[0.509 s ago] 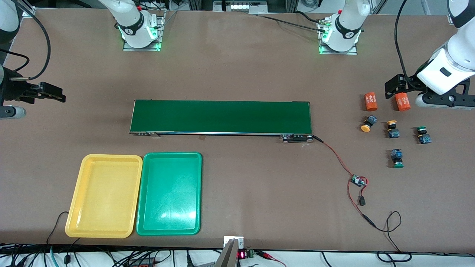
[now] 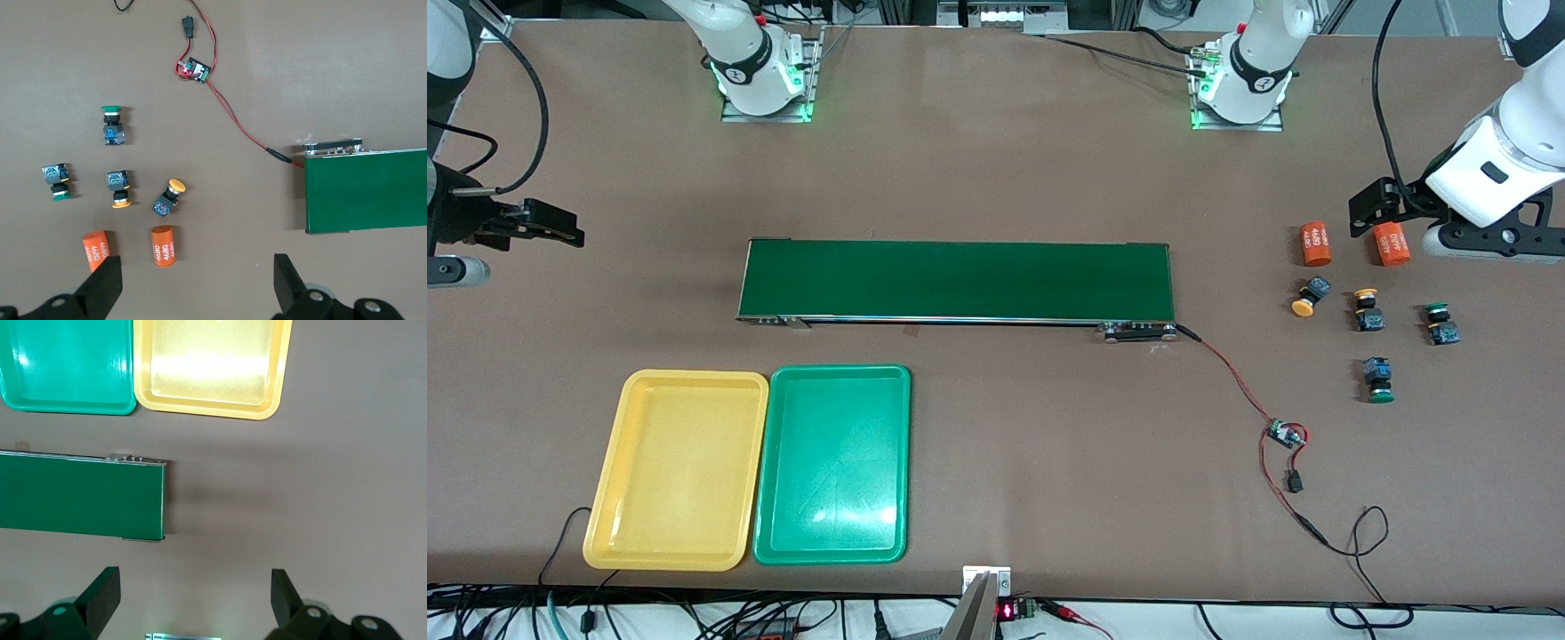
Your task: Sort buttons by color to trays
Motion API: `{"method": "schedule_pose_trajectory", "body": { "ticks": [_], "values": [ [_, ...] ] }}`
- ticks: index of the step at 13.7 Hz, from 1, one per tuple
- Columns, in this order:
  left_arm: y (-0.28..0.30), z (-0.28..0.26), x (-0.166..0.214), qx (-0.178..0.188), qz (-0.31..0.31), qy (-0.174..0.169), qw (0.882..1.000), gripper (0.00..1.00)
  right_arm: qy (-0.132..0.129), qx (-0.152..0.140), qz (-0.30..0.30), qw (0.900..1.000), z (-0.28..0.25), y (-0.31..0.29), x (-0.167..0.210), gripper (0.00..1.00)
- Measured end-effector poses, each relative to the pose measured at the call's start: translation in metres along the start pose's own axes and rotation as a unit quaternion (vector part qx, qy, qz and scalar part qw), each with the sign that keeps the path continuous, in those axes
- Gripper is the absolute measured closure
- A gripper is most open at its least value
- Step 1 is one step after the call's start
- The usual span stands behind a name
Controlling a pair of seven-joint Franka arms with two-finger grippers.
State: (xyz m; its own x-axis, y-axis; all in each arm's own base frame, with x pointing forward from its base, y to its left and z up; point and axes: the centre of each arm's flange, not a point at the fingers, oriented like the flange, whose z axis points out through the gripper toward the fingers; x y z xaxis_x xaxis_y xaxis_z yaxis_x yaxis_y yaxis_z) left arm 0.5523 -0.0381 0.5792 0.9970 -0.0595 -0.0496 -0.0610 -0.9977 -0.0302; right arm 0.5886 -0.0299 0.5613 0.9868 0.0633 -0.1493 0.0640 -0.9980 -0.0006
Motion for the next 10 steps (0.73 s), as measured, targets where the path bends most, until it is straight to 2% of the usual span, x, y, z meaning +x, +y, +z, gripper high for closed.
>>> {"method": "schedule_pose_trajectory", "body": {
  "ticks": [3, 6, 10],
  "values": [
    [0.001, 0.001, 0.000, 0.000, -0.021, -0.004, 1.000, 0.00, 0.001, 0.000, -0.001, 1.000, -0.001, -0.002, 0.000, 0.00],
    [0.006, 0.012, 0.000, 0.001, -0.025, -0.028, 0.999, 0.00, 0.002, 0.000, -0.002, 1.000, -0.001, -0.003, 0.001, 0.00],
    [0.003, 0.037, -0.001, 0.002, -0.029, -0.091, 0.995, 0.00, 0.001, 0.000, -0.004, 1.000, -0.001, -0.005, 0.001, 0.00]
  ]
}}
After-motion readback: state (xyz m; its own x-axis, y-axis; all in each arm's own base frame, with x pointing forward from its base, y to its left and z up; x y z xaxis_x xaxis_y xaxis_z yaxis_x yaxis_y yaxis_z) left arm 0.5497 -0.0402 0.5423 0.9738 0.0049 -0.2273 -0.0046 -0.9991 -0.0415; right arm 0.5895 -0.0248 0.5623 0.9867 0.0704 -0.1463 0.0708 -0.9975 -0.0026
